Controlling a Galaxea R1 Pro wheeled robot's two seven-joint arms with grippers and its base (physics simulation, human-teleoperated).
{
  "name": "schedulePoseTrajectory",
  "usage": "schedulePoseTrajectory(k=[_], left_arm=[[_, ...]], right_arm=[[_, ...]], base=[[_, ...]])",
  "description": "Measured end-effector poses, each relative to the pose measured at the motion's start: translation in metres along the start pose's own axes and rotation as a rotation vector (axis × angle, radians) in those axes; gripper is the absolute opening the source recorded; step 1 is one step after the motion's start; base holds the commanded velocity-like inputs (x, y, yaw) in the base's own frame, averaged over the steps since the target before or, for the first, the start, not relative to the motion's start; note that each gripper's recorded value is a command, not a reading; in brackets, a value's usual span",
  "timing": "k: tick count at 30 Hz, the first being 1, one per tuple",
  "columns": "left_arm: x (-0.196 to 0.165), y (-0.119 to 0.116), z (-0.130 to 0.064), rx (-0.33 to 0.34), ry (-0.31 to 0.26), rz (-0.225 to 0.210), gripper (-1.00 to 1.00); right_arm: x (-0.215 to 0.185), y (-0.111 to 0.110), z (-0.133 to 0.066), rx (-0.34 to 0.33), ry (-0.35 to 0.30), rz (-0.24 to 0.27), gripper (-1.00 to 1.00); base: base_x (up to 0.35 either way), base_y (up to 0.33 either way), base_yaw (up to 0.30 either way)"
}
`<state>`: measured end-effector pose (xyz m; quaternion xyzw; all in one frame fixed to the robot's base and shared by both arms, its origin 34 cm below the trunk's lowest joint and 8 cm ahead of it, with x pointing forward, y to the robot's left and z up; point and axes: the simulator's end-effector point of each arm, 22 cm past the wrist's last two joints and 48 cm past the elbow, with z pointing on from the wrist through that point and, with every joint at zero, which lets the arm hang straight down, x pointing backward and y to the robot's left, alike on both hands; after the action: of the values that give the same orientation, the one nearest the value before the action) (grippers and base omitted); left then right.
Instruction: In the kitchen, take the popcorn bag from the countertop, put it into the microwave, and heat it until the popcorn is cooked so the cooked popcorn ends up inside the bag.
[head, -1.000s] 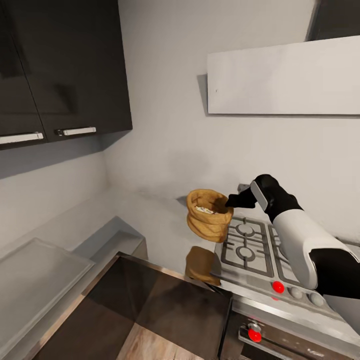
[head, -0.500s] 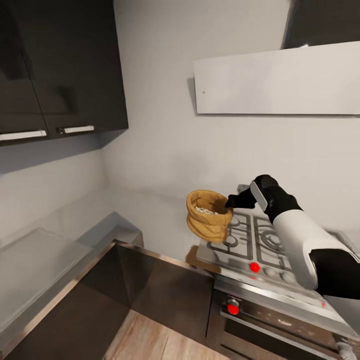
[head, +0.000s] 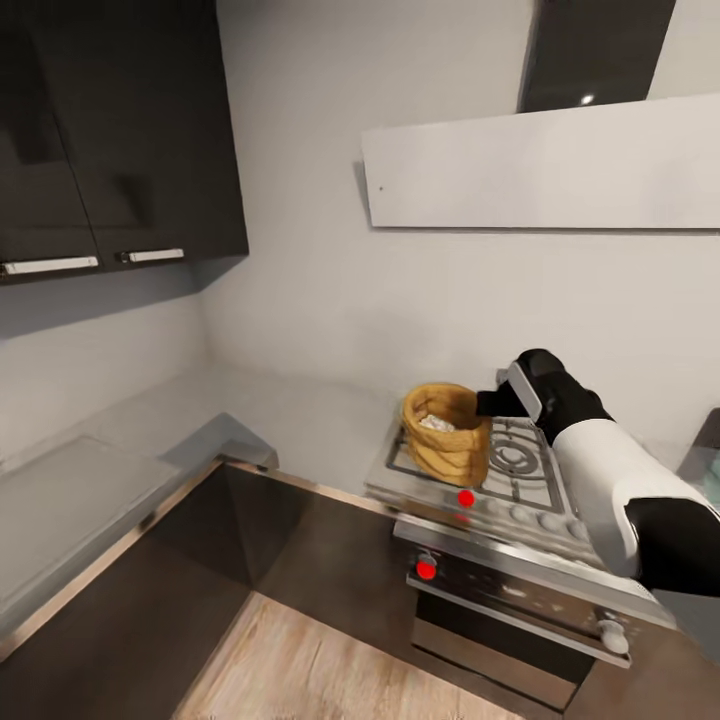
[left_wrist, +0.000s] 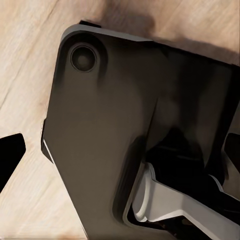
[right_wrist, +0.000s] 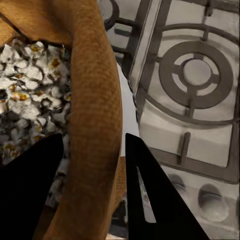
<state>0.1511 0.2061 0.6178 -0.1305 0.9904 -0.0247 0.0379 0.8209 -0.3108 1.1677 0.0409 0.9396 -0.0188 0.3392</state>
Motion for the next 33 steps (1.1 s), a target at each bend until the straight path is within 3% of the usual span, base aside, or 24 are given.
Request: schedulePoseTrajectory(k=[2,4,9,11,17,24,33], left_arm=[[0.000,0.000,0.000,-0.001,0.000,0.000,1.00],[0.000,0.000,0.000,-0.001,0.000,-0.001,1.00],[0.000,0.000,0.000,-0.001,0.000,-0.001,1.00],[0.000,0.000,0.000,-0.001,0.000,-0.001,1.00],[0.001,0.001,0.000,-0.003,0.002,-0.002,1.00],[0.005,0.002,-0.001,-0.005,0.002,-0.004,1.00],[0.009,0.003,-0.001,-0.006,0.006,-0.006,1.00]], right_arm=[[-0.002,-0.020,-0.001,0.025,-0.002,0.061,-1.00],[-0.004,-0.045,-0.006,0.095,-0.009,0.112,-1.00],[-0.029,-0.064,-0.028,0.165,-0.087,0.145,-1.00],[-0.030,-0.069,-0.030,0.185,-0.091,0.153,-1.00],[-0.017,-0.106,-0.035,0.282,-0.064,0.263,-1.00],[-0.010,-0.109,-0.032,0.259,-0.049,0.322,-1.00],[-0.009,-0.106,-0.030,0.246,-0.044,0.334,-1.00]], base=[[-0.283,-0.188,0.000],[-0.283,-0.188,0.000],[-0.283,-0.189,0.000],[-0.283,-0.189,0.000],[-0.283,-0.189,0.000],[-0.123,-0.072,0.000],[-0.032,-0.023,0.000]])
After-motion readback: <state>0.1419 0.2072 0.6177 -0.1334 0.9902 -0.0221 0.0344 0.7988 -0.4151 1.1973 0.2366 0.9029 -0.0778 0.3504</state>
